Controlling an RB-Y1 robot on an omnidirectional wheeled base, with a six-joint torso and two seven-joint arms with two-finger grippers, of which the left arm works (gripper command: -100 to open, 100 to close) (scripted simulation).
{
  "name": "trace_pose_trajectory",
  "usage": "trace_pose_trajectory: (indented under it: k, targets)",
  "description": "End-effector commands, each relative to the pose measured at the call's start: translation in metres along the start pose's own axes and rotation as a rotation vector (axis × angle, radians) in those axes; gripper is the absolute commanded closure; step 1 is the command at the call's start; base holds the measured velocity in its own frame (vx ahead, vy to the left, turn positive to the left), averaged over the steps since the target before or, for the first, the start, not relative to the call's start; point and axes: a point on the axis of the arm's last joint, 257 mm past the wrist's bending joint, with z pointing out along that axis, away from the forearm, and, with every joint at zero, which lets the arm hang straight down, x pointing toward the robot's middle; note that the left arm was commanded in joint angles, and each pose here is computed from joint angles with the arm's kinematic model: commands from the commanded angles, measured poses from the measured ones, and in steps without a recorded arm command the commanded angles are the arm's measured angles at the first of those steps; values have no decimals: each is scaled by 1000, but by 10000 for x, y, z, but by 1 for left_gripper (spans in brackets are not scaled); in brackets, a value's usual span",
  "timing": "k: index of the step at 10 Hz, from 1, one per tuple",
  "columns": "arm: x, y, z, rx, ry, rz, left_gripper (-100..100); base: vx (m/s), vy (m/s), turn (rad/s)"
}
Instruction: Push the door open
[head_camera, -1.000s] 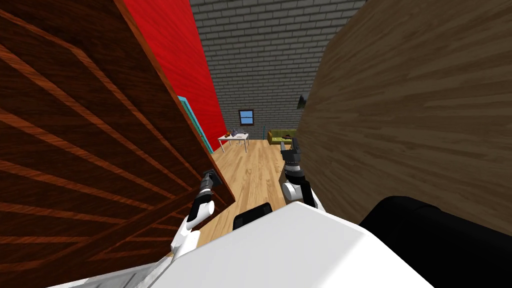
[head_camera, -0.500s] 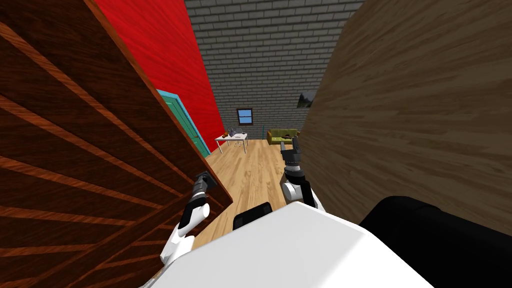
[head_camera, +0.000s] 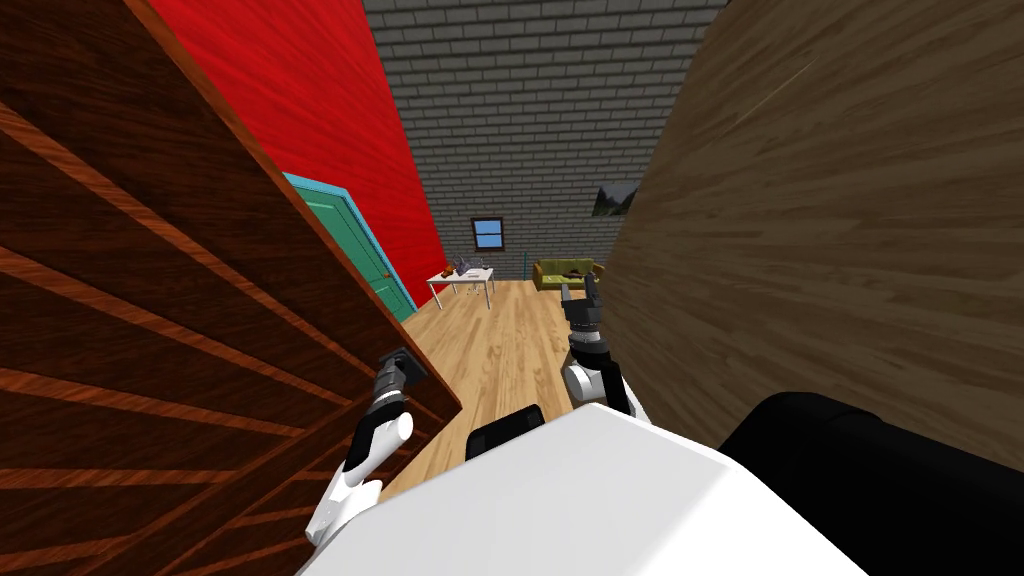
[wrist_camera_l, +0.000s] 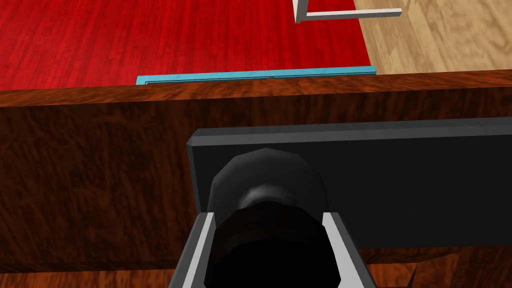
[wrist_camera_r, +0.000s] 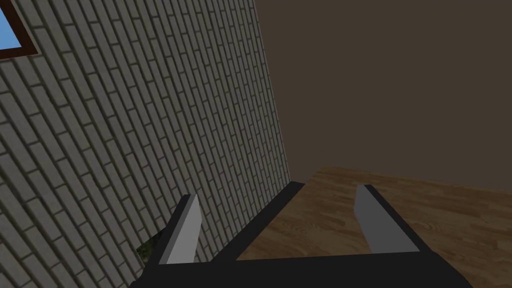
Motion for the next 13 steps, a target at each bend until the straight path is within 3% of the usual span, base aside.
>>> trace_pose_trajectory:
  k: [1,9,11,12,13]
  targets:
    - [-213,-84,11,15,-35,9,100,119,-16,-40]
    - [-733,-90,-89,16,-140,7,100,103,-6,-24]
    - [-971,-86,-158,15,-191,5,100,164,-7,-36]
    - [-971,-86,-158,15,-191,5,100,133,1,-12]
    - [-1084,-82,-196,14,-215,4,100,109,3,-16]
